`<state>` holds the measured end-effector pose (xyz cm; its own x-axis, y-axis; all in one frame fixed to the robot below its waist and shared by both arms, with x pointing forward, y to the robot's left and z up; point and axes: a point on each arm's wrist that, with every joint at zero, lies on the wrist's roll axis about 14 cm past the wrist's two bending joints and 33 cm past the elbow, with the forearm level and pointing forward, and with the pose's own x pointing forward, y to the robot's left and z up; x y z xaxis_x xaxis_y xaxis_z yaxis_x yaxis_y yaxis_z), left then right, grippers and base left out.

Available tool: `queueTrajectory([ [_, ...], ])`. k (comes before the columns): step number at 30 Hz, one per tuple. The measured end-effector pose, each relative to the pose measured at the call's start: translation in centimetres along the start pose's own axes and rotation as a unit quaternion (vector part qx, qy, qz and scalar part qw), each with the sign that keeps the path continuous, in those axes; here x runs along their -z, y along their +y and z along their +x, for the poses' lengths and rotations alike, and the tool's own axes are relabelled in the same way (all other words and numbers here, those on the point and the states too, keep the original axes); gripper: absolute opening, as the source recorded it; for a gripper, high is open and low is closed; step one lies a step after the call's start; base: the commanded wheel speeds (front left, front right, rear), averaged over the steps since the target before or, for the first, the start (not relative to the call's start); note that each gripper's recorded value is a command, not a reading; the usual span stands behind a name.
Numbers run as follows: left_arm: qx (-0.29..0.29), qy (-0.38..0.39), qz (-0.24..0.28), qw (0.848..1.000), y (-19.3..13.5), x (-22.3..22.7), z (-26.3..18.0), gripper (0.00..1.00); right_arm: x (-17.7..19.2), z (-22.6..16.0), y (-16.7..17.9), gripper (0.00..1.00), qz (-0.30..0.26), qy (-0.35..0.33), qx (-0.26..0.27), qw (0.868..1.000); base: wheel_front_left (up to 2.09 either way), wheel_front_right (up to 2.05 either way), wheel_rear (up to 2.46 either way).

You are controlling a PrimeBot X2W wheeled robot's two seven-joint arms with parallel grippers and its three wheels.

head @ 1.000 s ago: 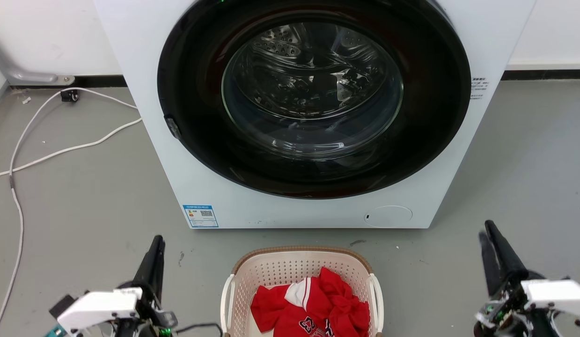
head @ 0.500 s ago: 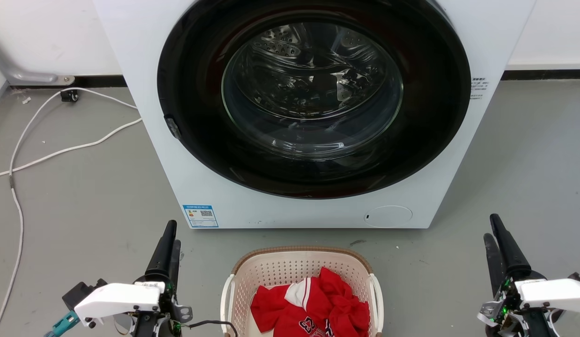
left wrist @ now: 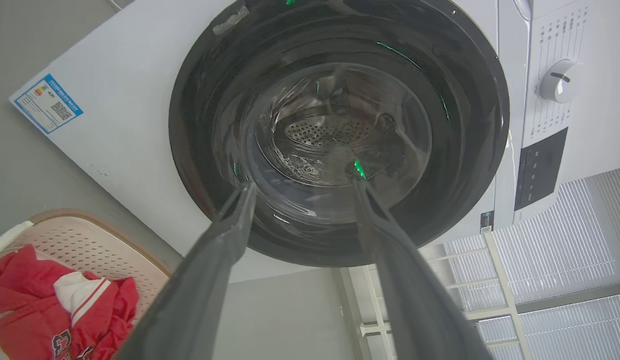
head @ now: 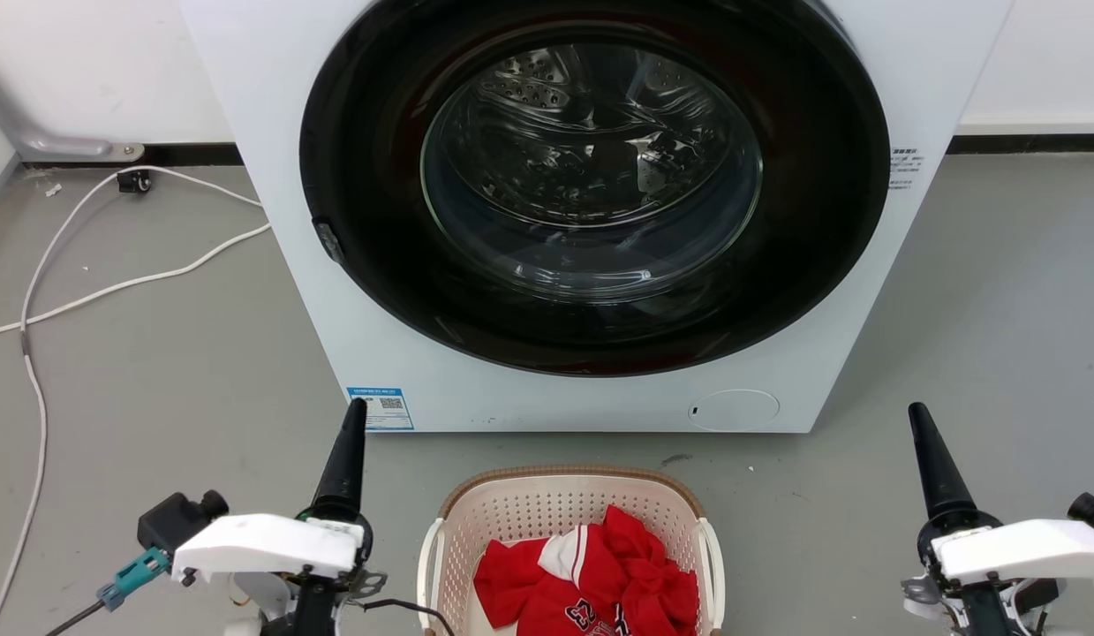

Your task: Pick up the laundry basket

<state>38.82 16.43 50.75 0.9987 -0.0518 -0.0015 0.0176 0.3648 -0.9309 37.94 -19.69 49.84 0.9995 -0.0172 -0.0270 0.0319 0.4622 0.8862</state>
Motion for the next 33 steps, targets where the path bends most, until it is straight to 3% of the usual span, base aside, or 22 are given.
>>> queueTrajectory([
  [11,0.007,0.010,0.133,0.991,-0.4,0.8,0.0,1.00,0.5,-0.1,0.6,1.00,-0.131,0.008,-0.016,0.991,0.00,0.00,0.00],
  [24,0.014,0.019,0.279,0.960,-0.9,2.1,0.2,1.00,0.9,-0.2,1.0,1.00,-0.269,0.008,-0.030,0.963,0.00,0.00,0.00],
  [33,0.018,0.018,0.337,0.941,-0.9,2.3,0.2,1.00,1.4,-0.2,1.2,1.00,-0.326,0.010,-0.039,0.945,0.00,0.00,0.00],
])
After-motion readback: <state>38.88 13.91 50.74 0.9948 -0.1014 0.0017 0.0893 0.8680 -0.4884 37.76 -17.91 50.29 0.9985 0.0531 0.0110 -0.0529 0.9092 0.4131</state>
